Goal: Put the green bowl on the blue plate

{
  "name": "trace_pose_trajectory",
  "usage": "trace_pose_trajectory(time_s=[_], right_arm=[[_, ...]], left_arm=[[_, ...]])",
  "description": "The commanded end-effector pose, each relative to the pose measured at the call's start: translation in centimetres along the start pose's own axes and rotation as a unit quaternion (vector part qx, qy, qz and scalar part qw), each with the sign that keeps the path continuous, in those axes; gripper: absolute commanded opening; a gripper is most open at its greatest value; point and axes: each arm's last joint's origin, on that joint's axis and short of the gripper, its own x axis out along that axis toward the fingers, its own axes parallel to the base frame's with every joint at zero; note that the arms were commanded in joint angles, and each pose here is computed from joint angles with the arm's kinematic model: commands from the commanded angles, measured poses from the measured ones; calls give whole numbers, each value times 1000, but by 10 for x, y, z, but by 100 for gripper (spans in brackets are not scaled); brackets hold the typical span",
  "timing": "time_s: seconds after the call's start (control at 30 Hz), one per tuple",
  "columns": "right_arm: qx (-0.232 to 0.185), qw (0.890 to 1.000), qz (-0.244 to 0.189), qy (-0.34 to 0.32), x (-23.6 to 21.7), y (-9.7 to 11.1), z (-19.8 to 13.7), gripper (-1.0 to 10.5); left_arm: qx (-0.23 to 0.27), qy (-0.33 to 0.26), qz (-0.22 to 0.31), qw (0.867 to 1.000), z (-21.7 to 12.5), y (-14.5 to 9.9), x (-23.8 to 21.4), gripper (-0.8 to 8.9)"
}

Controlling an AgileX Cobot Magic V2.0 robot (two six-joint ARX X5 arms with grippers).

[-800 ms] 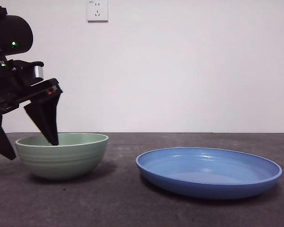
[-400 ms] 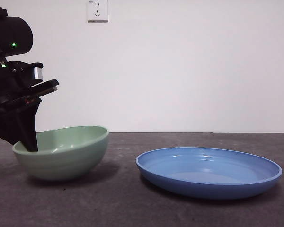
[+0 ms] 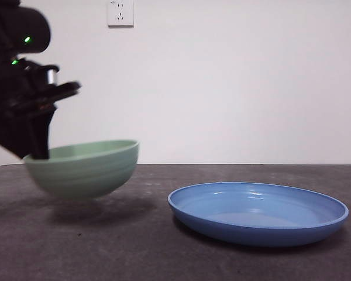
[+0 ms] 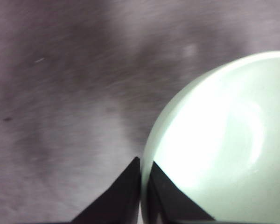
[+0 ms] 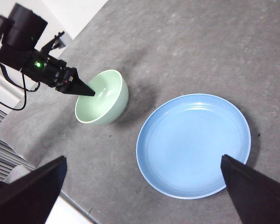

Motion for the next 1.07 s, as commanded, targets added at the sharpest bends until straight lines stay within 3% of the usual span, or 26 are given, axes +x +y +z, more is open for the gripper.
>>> trace_pose_trajectory(time_s=[0.03,0.43,0.73,1.07], right_arm=[[-12,1000,4,-7,-3,3,4,549],[-12,1000,3,-7,-3,3,4,549],[-12,1000,3,-8,-3,3,4,549],[-13,1000,3,-9,-3,3,4,549]], left_arm=[[6,11,-5,1000,14,-15,-4,10],[94,86,-16,992,56,-97,23,10],[152,96,-32,983,64,-158,55,10],[205,91,6,975,50,-193,79,10]])
